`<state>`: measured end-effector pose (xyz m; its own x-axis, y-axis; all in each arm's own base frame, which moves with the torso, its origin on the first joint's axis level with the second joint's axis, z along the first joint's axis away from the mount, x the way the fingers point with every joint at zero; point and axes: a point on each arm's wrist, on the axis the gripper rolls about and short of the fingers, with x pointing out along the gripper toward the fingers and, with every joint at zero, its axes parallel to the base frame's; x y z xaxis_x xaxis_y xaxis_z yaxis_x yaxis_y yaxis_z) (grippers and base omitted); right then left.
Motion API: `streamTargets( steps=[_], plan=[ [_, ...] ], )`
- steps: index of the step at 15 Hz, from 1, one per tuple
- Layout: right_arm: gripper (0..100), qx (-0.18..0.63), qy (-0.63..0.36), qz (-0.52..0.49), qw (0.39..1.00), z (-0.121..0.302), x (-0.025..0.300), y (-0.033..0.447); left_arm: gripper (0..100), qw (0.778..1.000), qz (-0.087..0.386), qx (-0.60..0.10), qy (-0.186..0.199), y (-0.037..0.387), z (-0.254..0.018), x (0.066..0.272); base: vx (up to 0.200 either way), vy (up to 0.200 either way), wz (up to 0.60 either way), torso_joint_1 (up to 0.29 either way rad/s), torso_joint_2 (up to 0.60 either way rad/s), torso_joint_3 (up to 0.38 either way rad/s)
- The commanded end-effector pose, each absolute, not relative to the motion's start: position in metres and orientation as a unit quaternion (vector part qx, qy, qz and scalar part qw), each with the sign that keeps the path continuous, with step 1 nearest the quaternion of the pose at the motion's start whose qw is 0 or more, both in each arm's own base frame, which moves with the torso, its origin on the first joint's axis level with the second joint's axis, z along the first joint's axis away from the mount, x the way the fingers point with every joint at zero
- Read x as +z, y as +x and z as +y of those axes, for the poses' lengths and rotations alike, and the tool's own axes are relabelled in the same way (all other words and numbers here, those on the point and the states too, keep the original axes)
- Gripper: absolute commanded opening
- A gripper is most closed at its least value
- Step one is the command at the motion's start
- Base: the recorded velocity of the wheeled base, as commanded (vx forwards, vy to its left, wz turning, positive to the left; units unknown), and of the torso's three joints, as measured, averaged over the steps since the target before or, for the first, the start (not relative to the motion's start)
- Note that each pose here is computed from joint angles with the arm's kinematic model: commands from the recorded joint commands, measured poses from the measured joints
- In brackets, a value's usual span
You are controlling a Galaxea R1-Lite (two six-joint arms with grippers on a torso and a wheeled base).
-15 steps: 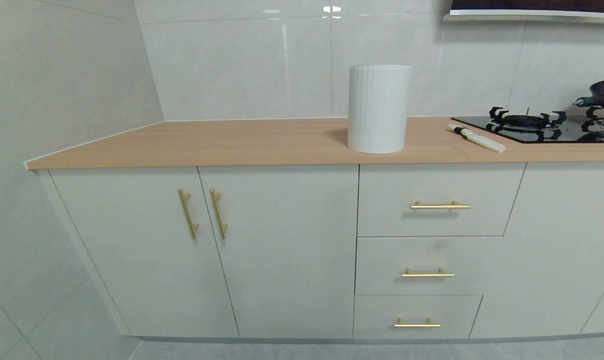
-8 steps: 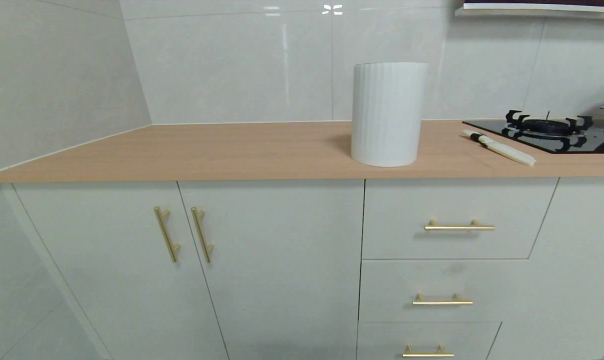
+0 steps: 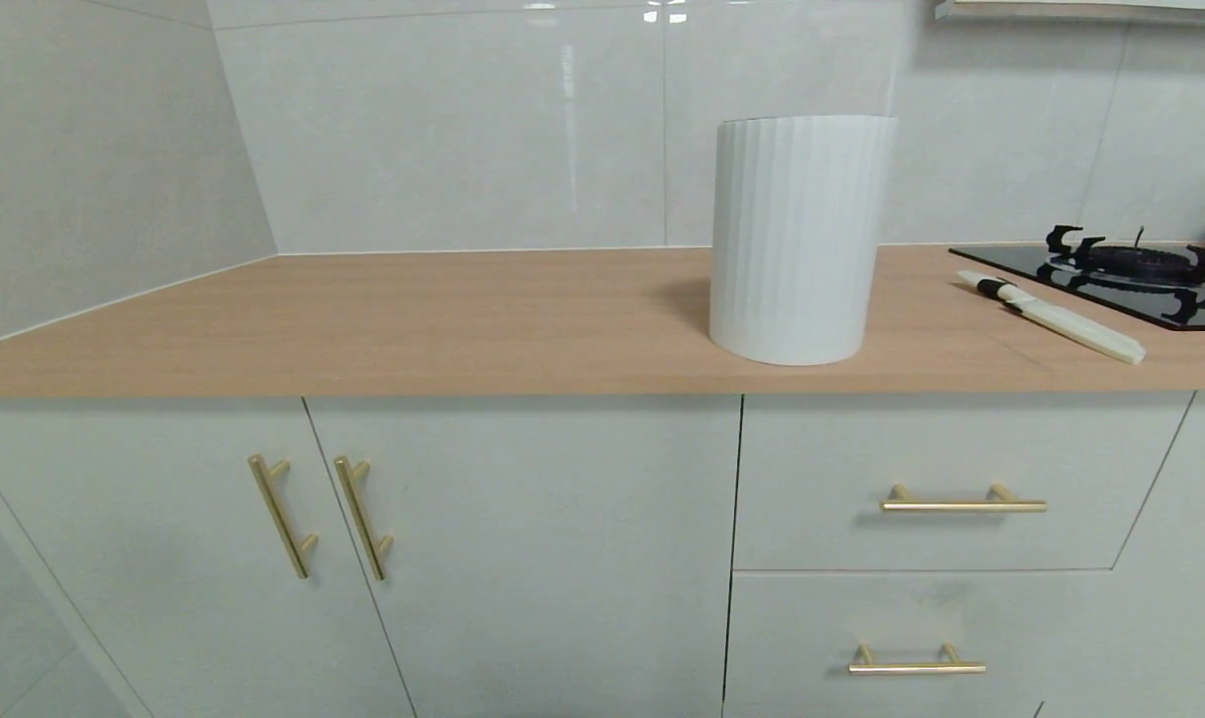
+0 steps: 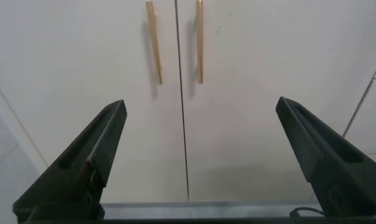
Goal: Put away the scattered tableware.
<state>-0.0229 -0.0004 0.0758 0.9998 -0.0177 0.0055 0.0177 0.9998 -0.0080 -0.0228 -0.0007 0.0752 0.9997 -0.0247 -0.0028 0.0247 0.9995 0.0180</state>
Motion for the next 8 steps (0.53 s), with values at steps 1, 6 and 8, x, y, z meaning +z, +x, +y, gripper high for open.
streamTargets(
  steps=[1,6,8],
  plan=[
    [100,-0.008,-0.004,-0.002,1.0,-0.0004,0.076,-0.0228,100,1.0,0.001,-0.012,0.009,-0.0228,-0.0008,0.0752,0.0,0.0,0.0,0.0,0.0,0.0],
    [100,-0.008,-0.005,-0.002,1.0,-0.0004,0.076,-0.0228,100,1.0,0.001,-0.012,0.01,-0.0228,-0.0008,0.0752,0.0,-0.12,0.0,0.002,0.0,0.001],
    [100,-0.008,-0.005,-0.002,1.0,-0.0004,0.076,-0.0228,100,1.0,0.001,-0.012,0.01,-0.0228,-0.0008,0.0752,0.0,-0.2,0.0,0.002,0.0,0.0]
  ],
)
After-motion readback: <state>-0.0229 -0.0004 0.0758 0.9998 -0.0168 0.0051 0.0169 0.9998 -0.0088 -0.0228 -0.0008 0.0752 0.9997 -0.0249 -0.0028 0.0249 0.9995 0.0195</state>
